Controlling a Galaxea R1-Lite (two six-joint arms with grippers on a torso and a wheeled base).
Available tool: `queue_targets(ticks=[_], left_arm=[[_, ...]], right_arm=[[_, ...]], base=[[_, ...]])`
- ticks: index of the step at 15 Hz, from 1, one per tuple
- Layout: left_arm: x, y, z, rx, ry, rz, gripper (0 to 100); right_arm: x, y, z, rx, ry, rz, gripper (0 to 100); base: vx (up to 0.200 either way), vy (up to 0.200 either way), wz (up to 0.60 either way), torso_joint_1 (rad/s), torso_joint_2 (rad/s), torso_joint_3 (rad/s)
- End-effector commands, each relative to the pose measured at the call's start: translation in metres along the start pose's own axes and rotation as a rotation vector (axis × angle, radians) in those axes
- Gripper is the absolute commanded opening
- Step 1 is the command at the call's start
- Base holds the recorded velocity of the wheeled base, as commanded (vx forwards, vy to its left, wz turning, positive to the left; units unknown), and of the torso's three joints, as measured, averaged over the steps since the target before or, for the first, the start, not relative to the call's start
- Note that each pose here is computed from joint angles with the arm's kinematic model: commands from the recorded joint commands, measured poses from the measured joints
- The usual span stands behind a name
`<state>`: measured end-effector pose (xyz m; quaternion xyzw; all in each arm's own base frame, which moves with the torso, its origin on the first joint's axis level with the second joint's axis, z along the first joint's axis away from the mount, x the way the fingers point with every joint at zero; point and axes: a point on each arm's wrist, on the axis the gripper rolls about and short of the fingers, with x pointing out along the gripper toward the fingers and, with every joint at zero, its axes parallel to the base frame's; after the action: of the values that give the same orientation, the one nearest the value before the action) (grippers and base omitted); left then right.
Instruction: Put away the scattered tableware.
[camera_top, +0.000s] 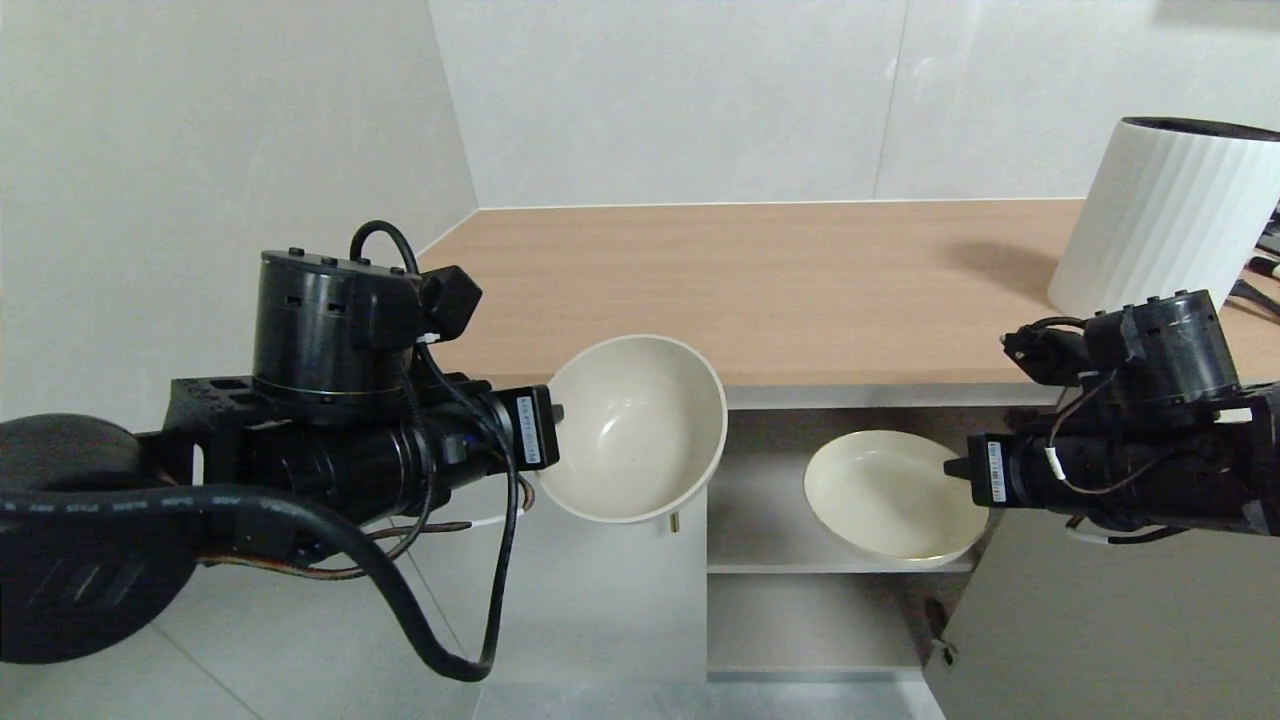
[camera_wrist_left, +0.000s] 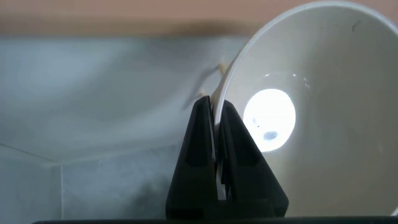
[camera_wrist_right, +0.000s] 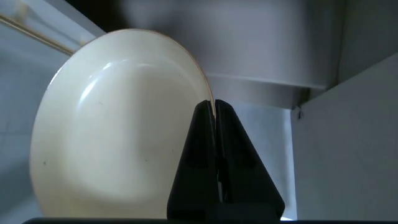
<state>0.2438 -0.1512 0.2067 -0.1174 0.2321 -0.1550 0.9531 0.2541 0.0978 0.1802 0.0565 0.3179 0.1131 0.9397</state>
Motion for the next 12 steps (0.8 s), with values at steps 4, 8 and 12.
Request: queue_targets(ticks=[4, 8, 12], left_arm=[[0.003, 0.000, -0.001, 0.000, 0.006, 0.004, 0], [0.004, 0.000, -0.001, 0.001, 0.007, 0.005, 0], [0.004, 0.000, -0.001, 0.001, 0.007, 0.005, 0]], right_arm=[[0.007, -0.001, -0.004, -0.001, 0.026, -0.007, 0], [0.013, -0.001, -0.006, -0.002, 0.043, -0.012, 0], [0.017, -0.001, -0.008, -0.003, 0.055, -0.015, 0]], base=[[0.000, 0.000, 0.00, -0.149, 0.46, 0.309], [0.000, 0.000, 0.00, -0.116, 0.45, 0.331], [0.000, 0.000, 0.00, -0.033, 0.20, 0.143]])
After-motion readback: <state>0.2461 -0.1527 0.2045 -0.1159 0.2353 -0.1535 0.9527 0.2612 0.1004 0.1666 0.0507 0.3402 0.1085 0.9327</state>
